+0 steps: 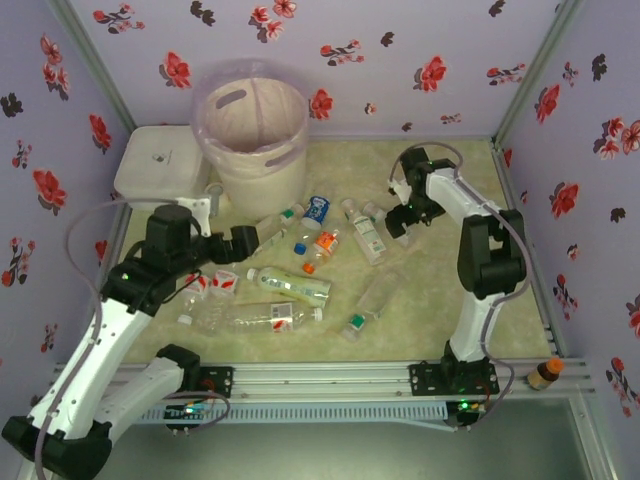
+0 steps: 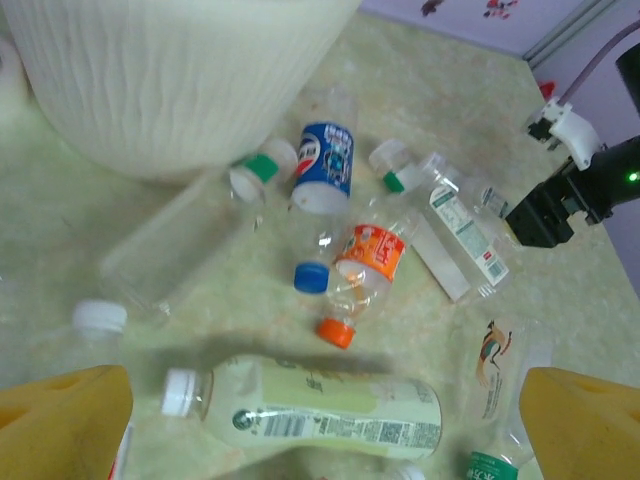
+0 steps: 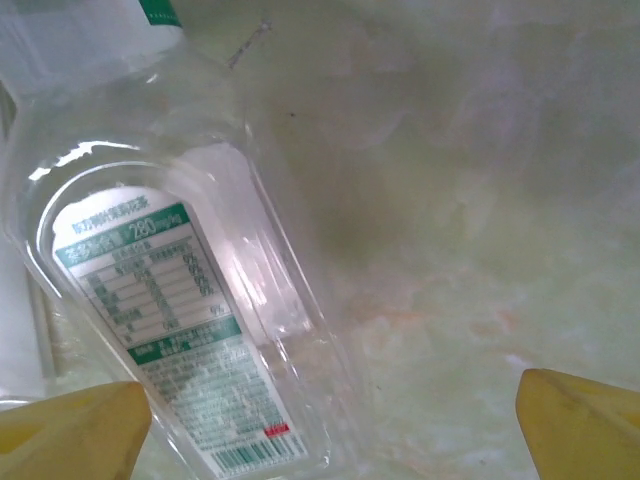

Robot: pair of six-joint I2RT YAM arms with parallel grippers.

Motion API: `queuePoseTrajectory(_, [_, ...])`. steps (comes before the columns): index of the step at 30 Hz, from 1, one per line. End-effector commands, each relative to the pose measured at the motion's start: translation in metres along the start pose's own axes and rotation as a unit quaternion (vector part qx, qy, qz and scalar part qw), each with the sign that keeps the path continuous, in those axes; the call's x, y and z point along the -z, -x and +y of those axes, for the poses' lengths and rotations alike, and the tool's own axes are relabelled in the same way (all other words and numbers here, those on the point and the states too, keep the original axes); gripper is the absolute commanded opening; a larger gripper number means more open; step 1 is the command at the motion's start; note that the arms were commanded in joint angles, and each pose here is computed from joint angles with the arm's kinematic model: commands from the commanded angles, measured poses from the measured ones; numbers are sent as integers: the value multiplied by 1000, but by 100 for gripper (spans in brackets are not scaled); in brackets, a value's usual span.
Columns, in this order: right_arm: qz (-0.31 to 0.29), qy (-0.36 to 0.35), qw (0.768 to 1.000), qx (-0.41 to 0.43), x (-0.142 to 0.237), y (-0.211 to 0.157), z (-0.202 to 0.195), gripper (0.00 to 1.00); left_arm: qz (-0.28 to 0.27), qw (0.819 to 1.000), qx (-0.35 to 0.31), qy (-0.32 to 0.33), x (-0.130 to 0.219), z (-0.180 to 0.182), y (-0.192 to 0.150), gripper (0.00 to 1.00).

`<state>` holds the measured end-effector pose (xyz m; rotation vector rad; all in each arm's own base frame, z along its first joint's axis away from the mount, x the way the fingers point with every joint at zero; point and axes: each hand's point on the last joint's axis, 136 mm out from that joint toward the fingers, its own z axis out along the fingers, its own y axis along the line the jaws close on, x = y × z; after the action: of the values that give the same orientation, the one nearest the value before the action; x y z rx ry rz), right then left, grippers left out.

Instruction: Put the plastic bottles in the bin

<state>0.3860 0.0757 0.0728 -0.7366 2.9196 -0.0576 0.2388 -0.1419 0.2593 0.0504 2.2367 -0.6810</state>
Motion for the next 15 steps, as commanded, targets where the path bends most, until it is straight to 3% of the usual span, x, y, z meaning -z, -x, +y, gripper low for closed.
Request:
queuePoseTrajectory(1, [29,25,999,19,-13,-9,2,95,-35,998,40,-35,2,-12,10,100])
queuePoseTrajectory(8, [49,56,997,20,-29,-19,1,87,-28,998,44,-30,-6,-8,5,100])
queuePoseTrajectory(15, [6,63,998,24,-11,-7,2,92,-25,998,48,-30,-15,-7,4,100])
